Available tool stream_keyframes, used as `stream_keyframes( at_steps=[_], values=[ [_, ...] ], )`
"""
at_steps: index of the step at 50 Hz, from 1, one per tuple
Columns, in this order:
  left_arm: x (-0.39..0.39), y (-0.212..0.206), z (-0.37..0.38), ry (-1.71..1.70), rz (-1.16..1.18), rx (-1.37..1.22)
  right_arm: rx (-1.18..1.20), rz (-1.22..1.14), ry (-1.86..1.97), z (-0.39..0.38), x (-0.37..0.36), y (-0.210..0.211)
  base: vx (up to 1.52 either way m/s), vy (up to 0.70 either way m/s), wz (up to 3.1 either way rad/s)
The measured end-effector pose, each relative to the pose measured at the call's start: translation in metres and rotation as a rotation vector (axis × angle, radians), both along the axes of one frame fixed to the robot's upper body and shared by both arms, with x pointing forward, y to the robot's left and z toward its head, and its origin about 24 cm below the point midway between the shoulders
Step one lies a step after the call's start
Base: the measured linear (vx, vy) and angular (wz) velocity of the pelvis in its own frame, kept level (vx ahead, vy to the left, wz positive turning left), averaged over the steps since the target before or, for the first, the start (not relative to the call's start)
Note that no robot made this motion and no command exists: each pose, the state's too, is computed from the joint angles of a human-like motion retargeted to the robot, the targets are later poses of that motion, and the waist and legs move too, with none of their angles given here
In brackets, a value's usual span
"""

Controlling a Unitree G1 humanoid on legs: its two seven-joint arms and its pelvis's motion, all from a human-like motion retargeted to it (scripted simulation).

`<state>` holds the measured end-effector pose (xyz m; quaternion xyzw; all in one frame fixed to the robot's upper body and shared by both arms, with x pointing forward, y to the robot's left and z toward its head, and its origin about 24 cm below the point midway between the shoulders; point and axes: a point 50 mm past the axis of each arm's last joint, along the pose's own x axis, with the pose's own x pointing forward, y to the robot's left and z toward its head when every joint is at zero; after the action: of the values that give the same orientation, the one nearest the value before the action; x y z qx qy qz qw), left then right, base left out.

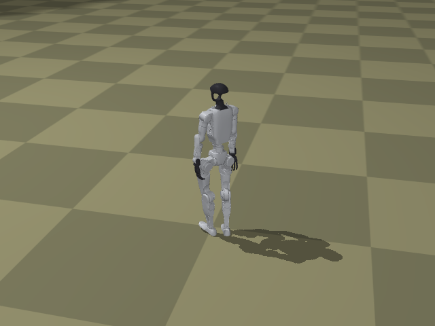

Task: In place motions

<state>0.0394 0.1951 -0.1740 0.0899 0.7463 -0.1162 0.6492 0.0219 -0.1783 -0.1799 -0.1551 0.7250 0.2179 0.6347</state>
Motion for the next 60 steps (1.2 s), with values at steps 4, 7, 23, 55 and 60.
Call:
stream_keyframes(
  at_steps=[4, 7, 23, 55, 60],
  values=[
    [-0.02, -0.006, -0.002, 0.03, 0.119, -0.017, -0.012, -0.025, 0.01, 0.001, 0.004, -0.003, 0.27, 0.11, -1.45],
    [-0.03, -0.009, -0.002, 0.053, 0.169, -0.029, -0.012, -0.041, 0.016, 0.002, 0.007, -0.004, 0.2, 0.04, -1.17],
    [-0.008, -0.013, -0.004, -0.046, 0.137, -0.059, -0.035, -0.025, 0.081, 0.001, -0.014, -0.006, 0.13, -0.02, -0.35],
    [-0.056, -0.014, -0.003, 0.109, 0.171, -0.038, 0.002, -0.056, -0.031, 0.001, 0.017, 0.0, 0.05, -0.02, 0.01],
    [-0.056, -0.016, -0.003, 0.1, 0.177, -0.042, 0.016, -0.038, -0.037, 0.001, 0.02, 0.003, 0.15, -0.2, -0.1]
  ],
)
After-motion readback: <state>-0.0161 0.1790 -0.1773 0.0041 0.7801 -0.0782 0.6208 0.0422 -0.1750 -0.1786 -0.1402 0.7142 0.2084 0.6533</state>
